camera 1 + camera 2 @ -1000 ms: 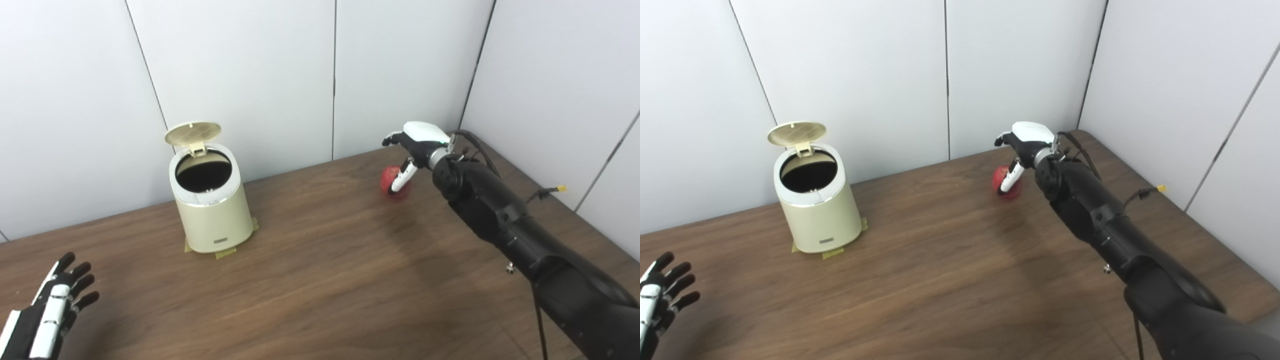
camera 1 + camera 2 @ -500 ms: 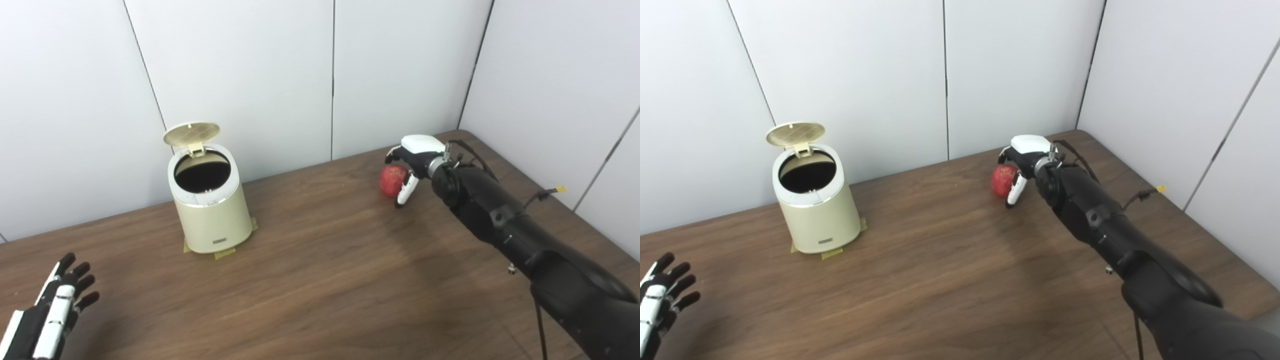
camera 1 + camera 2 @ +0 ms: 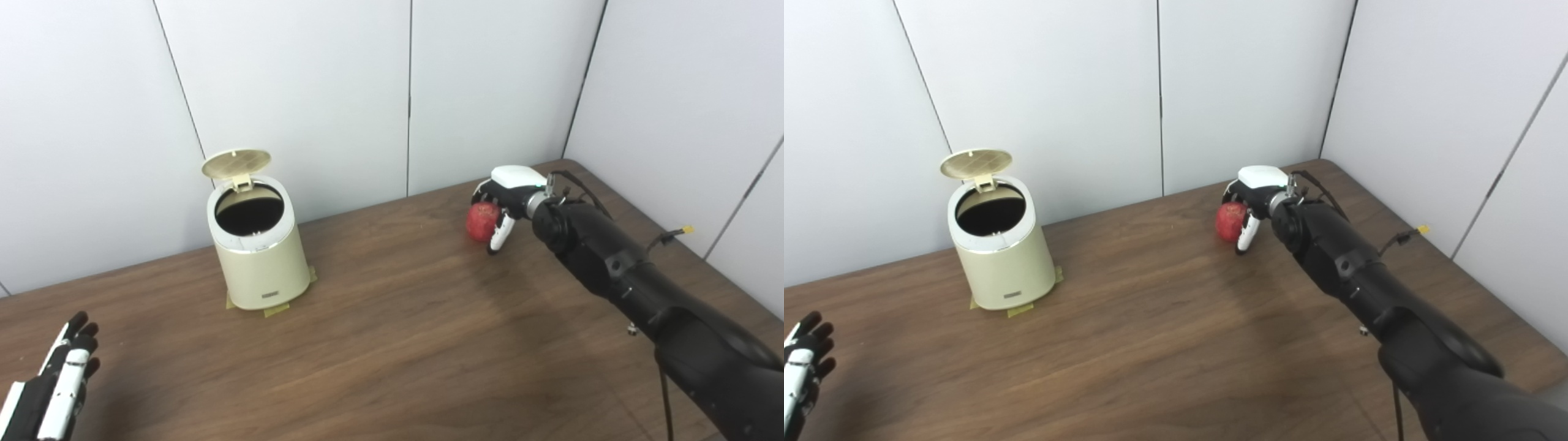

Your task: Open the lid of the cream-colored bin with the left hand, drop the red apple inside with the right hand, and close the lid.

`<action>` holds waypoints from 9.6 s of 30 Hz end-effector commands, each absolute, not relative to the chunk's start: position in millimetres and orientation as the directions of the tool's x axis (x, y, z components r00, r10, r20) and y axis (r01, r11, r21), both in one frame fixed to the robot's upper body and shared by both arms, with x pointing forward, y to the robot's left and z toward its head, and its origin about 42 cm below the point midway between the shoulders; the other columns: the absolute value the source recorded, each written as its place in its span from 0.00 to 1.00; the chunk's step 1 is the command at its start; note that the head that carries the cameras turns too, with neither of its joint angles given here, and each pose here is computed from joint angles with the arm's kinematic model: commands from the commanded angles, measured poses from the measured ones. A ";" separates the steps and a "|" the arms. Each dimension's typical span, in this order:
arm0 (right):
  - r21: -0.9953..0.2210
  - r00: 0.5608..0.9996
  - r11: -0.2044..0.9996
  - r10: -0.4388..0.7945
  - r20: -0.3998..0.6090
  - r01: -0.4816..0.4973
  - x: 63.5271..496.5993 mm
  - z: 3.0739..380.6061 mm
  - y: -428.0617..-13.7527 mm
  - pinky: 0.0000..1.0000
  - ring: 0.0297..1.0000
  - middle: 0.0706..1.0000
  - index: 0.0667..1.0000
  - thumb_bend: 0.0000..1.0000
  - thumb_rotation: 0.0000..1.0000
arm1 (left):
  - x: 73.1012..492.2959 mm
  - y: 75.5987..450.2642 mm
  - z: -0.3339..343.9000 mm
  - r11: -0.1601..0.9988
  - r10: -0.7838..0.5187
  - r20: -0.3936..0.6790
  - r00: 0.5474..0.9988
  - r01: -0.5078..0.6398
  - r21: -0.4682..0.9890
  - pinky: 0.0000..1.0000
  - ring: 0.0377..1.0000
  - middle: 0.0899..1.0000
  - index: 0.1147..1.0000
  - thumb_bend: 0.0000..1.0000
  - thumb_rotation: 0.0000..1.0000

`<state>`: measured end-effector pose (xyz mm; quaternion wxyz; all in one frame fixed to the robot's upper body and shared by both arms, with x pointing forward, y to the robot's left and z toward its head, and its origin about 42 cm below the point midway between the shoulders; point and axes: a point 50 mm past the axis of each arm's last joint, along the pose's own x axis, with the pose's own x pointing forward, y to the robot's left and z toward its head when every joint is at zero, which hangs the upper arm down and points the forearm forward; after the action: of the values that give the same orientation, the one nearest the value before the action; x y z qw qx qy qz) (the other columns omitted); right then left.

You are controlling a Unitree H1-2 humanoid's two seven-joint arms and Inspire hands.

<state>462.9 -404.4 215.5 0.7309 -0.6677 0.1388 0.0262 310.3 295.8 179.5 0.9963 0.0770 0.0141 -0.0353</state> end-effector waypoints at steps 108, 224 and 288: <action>-0.870 0.800 0.440 0.429 0.419 0.220 511.8 336.5 -129.7 0.37 0.38 0.45 0.51 0.50 0.00 | 297.7 192.4 202.2 1.000 0.029 0.177 0.984 -0.027 -0.014 0.95 0.93 0.94 0.98 0.47 0.77; 0.192 0.999 0.981 0.030 -0.023 -0.025 327.6 134.3 -190.6 0.83 0.94 0.95 1.00 0.55 1.00 | 528.3 179.7 388.7 0.813 -0.452 0.139 0.881 0.342 0.472 0.99 0.93 0.90 0.89 0.49 1.00; 0.114 0.993 0.990 0.087 -0.081 -0.077 336.3 137.6 -182.1 0.70 0.85 0.91 1.00 0.57 1.00 | 472.1 135.6 361.6 0.092 -0.604 -0.164 0.780 0.272 0.958 0.81 0.84 0.85 0.85 0.67 1.00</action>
<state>331.2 -183.2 129.8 0.9962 0.0603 0.0517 0.0343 470.0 135.8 336.3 0.7340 0.5887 -0.1172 -0.3178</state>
